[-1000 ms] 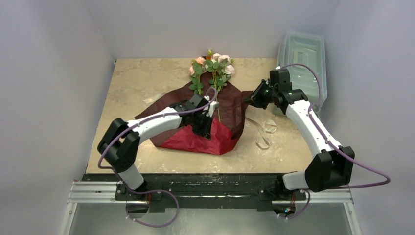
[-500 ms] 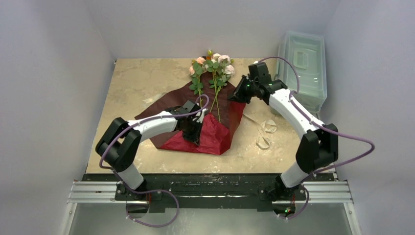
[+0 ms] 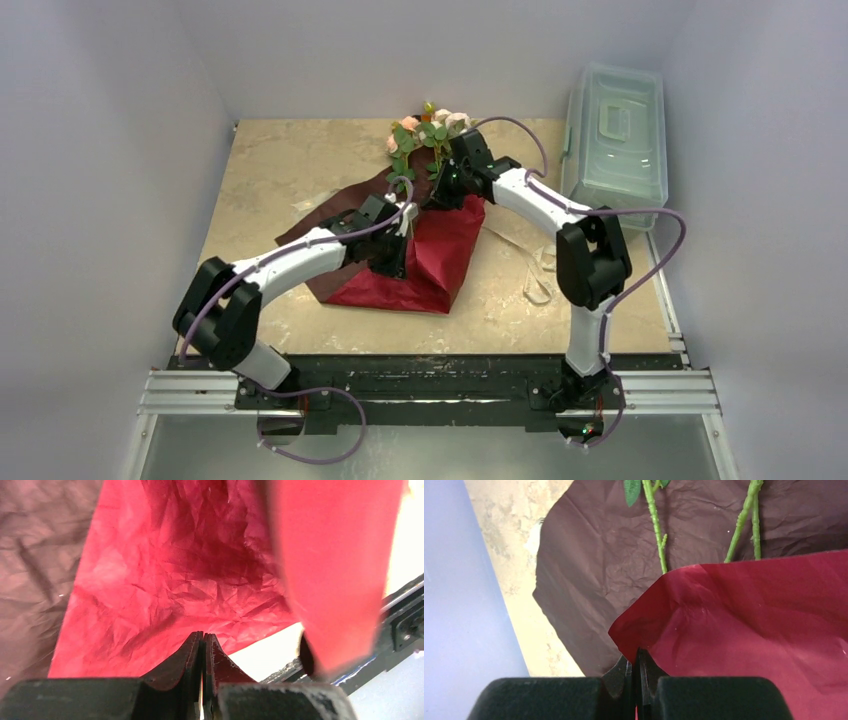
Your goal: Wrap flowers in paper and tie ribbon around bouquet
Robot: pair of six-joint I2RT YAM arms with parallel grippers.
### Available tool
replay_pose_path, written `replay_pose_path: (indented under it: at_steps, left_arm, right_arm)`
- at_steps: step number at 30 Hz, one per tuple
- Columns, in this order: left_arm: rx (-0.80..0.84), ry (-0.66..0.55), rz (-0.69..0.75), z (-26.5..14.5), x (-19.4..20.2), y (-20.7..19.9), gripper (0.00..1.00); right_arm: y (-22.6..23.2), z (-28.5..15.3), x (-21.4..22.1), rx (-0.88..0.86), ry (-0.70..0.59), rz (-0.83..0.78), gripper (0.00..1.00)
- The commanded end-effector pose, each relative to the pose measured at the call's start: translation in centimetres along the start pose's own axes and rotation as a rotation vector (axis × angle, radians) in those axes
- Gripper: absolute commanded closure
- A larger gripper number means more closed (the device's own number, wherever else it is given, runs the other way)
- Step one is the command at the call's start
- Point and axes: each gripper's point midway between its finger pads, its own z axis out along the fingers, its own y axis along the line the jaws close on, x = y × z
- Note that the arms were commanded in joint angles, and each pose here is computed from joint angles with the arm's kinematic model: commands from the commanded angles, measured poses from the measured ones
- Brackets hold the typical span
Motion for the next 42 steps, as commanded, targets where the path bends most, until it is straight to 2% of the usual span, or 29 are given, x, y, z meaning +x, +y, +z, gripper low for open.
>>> replay_pose_path:
  at_steps: [1, 6, 12, 19, 23, 34, 39, 42]
  left_arm:
    - [-0.022, -0.209, -0.040, -4.1, -4.1, -0.4, 0.95]
    - [-0.019, -0.346, -0.001, -7.4, -6.5, -1.1, 0.92]
    - [0.102, -0.394, 0.124, -8.1, -8.9, -4.0, 0.90]
    - [0.215, -0.353, 0.173, -4.9, -9.9, -5.8, 0.90]
    - [0.225, -0.317, 0.169, -2.6, -10.4, -5.8, 0.92]
    - [0.240, -0.217, 0.144, 2.0, -6.6, -4.1, 0.94]
    - [0.253, -0.188, 0.117, 3.2, -4.7, -3.5, 0.96]
    - [0.238, -0.178, 0.110, 3.6, -3.8, -2.9, 0.97]
  right_arm:
    - [2.2, 0.9, -2.3, -0.050, -0.065, 0.000, 1.00]
    - [2.7, 3.3, -2.5, -0.052, -0.063, -0.005, 1.00]
    - [2.9, 5.7, -2.3, -0.081, -0.050, 0.007, 1.00]
    - [2.7, 7.9, -1.5, -0.091, -0.021, 0.007, 1.00]
    - [2.2, 8.3, -0.8, -0.078, -0.005, -0.003, 1.00]
    - [2.5, 9.2, 2.4, -0.097, 0.071, -0.074, 1.00]
    - [2.6, 8.9, 2.4, -0.095, 0.075, -0.086, 0.90]
    - [3.7, 8.4, 1.7, -0.121, 0.067, -0.129, 0.68]
